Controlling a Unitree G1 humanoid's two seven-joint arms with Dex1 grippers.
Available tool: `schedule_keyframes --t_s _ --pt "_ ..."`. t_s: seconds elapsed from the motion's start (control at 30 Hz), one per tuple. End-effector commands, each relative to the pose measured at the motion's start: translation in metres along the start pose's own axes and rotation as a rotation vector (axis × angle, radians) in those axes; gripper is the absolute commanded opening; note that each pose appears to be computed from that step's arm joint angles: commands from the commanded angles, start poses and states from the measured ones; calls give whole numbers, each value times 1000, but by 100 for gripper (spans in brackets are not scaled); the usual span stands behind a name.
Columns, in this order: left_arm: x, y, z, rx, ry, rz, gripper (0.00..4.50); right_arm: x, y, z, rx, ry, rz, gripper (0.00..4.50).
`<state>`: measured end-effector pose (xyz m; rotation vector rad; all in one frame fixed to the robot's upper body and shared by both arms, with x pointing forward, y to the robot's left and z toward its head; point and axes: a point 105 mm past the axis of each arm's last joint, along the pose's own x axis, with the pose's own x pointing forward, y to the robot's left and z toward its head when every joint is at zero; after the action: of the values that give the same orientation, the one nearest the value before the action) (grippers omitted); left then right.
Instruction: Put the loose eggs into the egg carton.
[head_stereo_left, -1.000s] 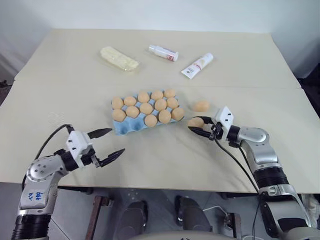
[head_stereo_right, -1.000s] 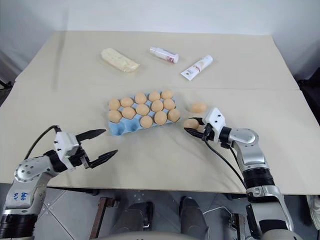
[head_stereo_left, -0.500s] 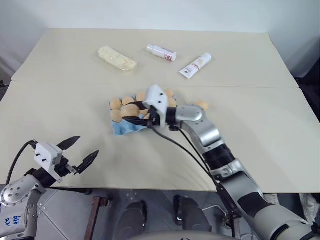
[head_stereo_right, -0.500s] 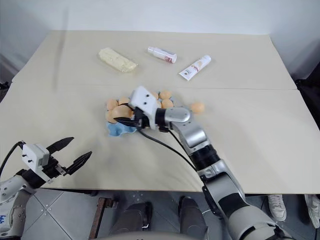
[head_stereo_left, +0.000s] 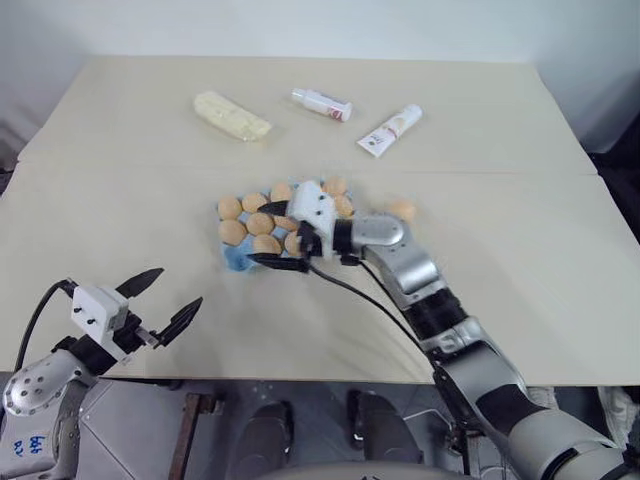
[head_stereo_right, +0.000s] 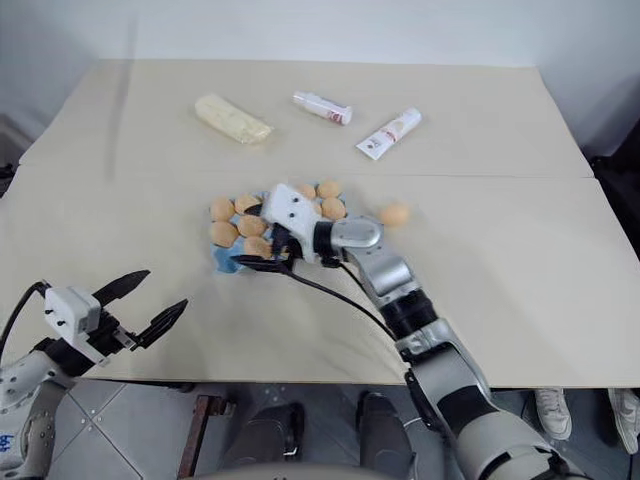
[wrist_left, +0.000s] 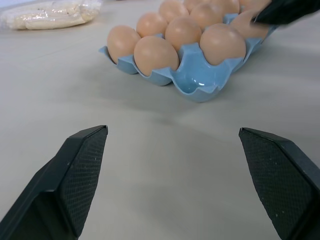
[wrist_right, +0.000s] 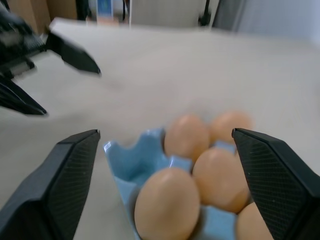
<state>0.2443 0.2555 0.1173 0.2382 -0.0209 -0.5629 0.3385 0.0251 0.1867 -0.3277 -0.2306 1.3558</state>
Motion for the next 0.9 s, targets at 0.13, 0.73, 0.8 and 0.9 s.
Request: schedule_keyframes --t_s 0.13,0.73,0.8,0.9 --pt "24 -20 13 23 -31 -178 450 -86 -16 19 -63 -92 -215 446" --pt "83 -39 31 78 -93 -422 450 -260 -4 -71 1 275 -773 446" --pt "82 -39 32 70 -98 -422 450 -254 -11 -69 -4 264 -752 446" --pt "80 -37 32 75 -99 -412 450 -241 -27 -67 -7 254 -691 446"
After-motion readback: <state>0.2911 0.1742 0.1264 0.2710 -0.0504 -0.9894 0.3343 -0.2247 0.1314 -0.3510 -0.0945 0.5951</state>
